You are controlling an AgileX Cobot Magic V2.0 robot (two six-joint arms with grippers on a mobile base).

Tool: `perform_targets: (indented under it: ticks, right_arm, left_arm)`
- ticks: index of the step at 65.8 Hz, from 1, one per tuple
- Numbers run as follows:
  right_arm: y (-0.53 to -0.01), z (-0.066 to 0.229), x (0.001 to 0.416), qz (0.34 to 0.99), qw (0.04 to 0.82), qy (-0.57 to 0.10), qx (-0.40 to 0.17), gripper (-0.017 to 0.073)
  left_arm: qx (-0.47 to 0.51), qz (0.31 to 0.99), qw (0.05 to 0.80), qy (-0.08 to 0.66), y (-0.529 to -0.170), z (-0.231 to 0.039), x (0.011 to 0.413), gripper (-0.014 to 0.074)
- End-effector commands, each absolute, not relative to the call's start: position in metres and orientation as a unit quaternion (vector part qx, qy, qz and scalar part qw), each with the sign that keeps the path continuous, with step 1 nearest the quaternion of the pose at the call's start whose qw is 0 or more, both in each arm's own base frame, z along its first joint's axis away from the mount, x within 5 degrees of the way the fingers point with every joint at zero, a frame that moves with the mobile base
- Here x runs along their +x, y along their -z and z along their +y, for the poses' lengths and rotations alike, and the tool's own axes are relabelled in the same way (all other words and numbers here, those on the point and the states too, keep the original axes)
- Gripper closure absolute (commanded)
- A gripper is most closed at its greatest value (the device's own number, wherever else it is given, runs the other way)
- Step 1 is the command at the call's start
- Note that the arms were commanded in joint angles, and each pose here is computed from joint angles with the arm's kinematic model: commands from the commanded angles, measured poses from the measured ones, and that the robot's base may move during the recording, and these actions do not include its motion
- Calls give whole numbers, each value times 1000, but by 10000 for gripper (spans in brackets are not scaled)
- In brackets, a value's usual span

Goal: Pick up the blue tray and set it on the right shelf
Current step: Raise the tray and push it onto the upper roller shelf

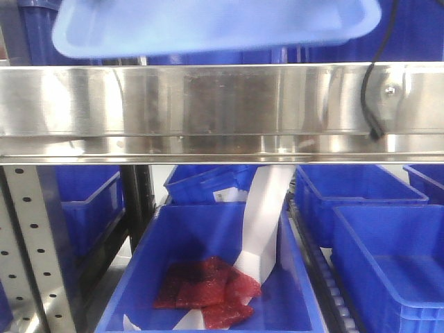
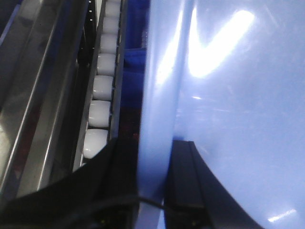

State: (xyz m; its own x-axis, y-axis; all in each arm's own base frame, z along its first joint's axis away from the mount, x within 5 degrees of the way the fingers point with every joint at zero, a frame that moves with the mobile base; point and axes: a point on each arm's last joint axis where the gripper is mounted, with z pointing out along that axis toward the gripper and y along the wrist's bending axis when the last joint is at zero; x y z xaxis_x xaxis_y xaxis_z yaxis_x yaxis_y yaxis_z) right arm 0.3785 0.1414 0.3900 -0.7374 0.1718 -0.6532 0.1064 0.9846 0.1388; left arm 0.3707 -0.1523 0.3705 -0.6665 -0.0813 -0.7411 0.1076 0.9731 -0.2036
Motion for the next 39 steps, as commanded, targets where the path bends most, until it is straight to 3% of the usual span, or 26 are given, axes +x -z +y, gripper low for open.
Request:
perform_targets:
  ticks: [1, 16, 23, 31, 39]
  right_arm:
    - [-420, 153, 373, 900, 411, -126, 70, 358]
    - [-411, 156, 379, 904, 404, -121, 69, 358]
    - [-408, 157, 381, 906, 400, -120, 69, 335]
    - [-407, 156, 382, 905, 405, -114, 68, 155]
    - [-407, 148, 385, 905, 406, -102, 75, -3]
  left_arm:
    - [-8, 854, 481, 197, -408, -163, 366, 593]
    - [4, 865, 475, 162, -401, -160, 369, 573]
    - [7, 865, 478, 154, -401, -159, 369, 479]
    - [15, 865, 482, 136, -401, -157, 370, 318]
    - [22, 871, 479, 107, -399, -153, 370, 264]
